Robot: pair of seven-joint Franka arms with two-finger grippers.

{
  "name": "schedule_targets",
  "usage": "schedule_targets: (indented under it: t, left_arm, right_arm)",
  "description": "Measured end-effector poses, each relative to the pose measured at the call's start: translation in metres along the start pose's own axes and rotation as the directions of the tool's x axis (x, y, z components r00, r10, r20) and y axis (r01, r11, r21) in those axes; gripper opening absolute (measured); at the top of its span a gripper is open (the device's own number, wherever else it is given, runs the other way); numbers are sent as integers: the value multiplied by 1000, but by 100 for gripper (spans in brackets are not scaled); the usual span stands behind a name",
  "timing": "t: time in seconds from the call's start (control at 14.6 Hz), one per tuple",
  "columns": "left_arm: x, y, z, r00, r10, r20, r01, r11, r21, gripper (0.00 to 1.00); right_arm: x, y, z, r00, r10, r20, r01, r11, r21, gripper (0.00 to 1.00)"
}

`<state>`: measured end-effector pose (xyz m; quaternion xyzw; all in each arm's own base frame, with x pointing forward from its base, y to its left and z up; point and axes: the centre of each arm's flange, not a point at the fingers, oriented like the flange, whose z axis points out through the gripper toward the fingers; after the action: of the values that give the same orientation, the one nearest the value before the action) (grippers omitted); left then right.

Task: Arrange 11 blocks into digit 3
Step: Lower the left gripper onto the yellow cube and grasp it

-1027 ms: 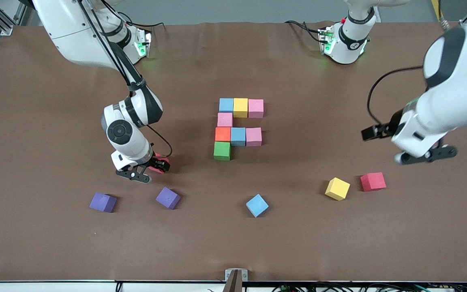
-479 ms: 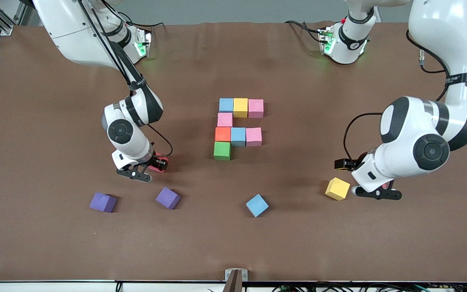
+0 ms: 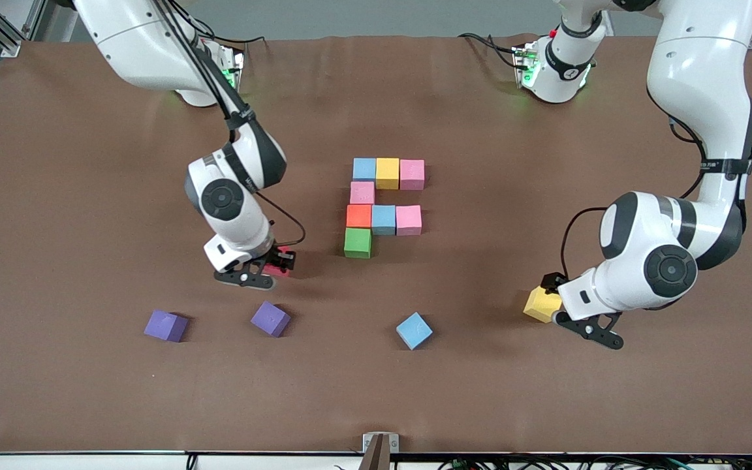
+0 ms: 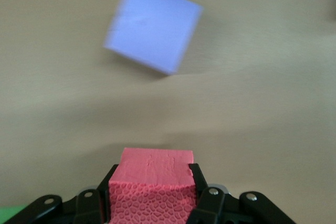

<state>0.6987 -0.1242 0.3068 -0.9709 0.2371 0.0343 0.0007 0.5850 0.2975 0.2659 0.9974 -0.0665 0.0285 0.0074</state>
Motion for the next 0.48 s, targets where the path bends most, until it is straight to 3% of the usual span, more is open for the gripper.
schedule_targets:
  t: [0.48]
  left_arm:
    - [7,-2,27,994,105,-25,-105,994,-6,96]
  right_arm:
    - [4,-76,-13,997,-77,-1,77,997,19,56]
